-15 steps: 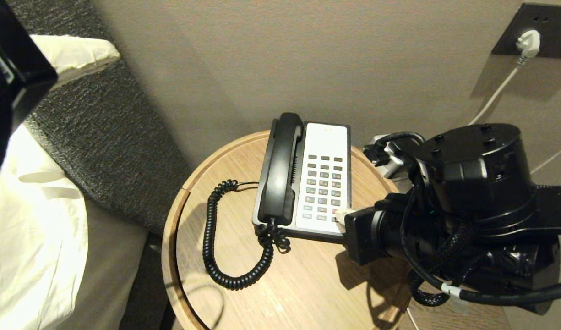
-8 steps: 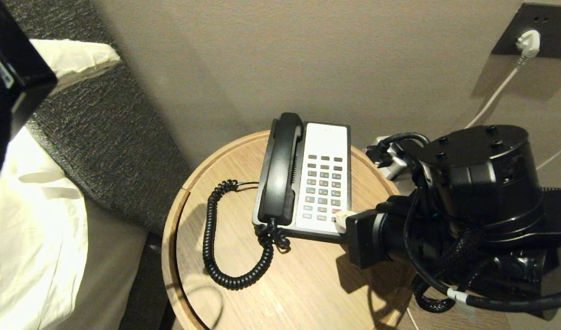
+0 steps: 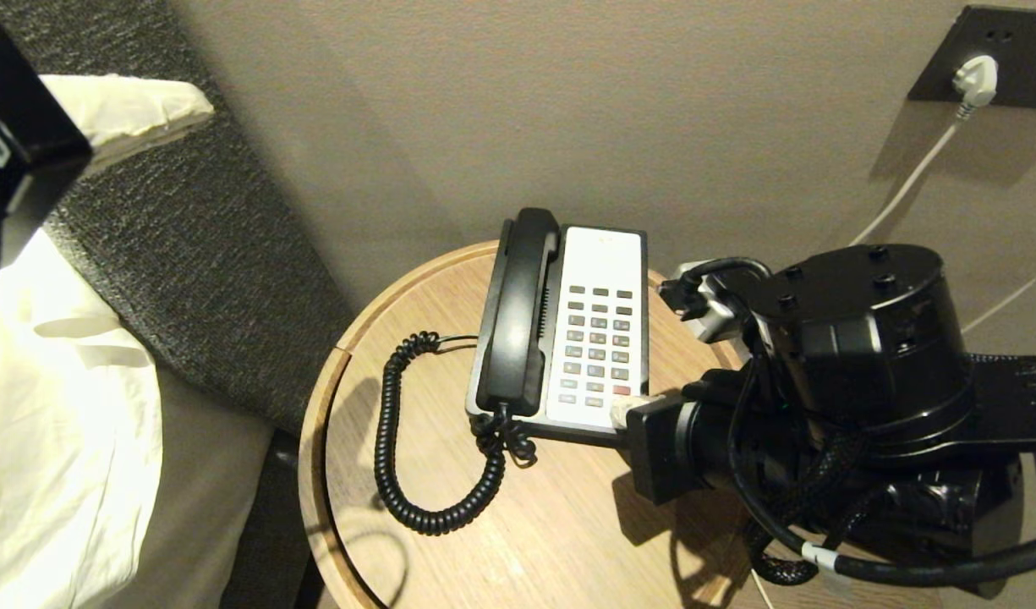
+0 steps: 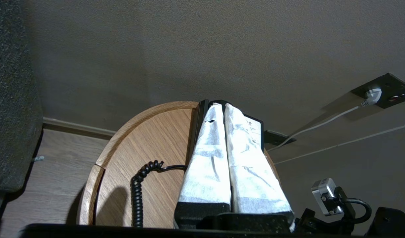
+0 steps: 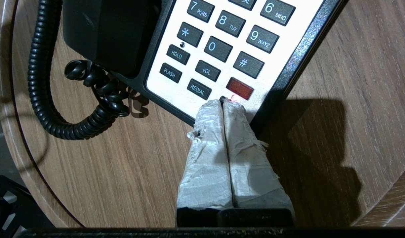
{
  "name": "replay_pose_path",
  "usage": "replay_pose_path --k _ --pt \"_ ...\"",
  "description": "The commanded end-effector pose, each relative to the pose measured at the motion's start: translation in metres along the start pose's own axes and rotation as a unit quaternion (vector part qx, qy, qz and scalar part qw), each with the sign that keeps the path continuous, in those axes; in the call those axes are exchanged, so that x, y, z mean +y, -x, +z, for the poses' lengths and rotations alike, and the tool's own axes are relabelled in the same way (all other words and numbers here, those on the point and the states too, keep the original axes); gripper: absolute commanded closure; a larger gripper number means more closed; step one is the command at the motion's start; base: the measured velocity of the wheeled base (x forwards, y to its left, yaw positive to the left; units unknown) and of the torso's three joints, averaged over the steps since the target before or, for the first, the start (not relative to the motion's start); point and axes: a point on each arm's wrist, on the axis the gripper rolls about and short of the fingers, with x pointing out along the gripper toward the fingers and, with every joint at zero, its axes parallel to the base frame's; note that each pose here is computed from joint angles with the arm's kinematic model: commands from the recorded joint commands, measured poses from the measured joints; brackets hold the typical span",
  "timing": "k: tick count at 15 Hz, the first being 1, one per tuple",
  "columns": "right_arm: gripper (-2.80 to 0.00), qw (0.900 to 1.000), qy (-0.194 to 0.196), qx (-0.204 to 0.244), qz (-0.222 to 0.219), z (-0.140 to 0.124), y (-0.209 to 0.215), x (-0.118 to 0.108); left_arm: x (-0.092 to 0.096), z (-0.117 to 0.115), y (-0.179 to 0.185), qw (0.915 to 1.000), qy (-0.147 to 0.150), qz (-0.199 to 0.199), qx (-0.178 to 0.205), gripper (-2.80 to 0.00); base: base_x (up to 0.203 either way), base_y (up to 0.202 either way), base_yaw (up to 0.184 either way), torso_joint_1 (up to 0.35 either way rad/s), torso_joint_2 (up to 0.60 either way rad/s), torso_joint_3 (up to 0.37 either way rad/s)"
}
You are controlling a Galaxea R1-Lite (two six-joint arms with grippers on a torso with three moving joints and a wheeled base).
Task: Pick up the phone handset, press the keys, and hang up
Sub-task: End the call using the dial pad
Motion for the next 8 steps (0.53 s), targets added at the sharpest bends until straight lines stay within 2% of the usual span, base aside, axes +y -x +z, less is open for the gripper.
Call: replay_pose_path --k 1,8 --pt "0.0 1.0 0.001 0.002 -0.002 -0.0007 -0.0019 0.0006 0.0008 0.001 0.0014 1.0 0.003 0.001 -0.003 0.0 0.0 0.0 0.0 0.0 0.0 0.0" --pt "0.0 1.0 0.003 0.006 -0.005 -0.0033 -0.0036 -0.0001 0.0018 -0.0011 0.0015 1.0 0.0 0.002 0.0 0.0 0.0 0.0 0.0 0.0 0.0 0.0"
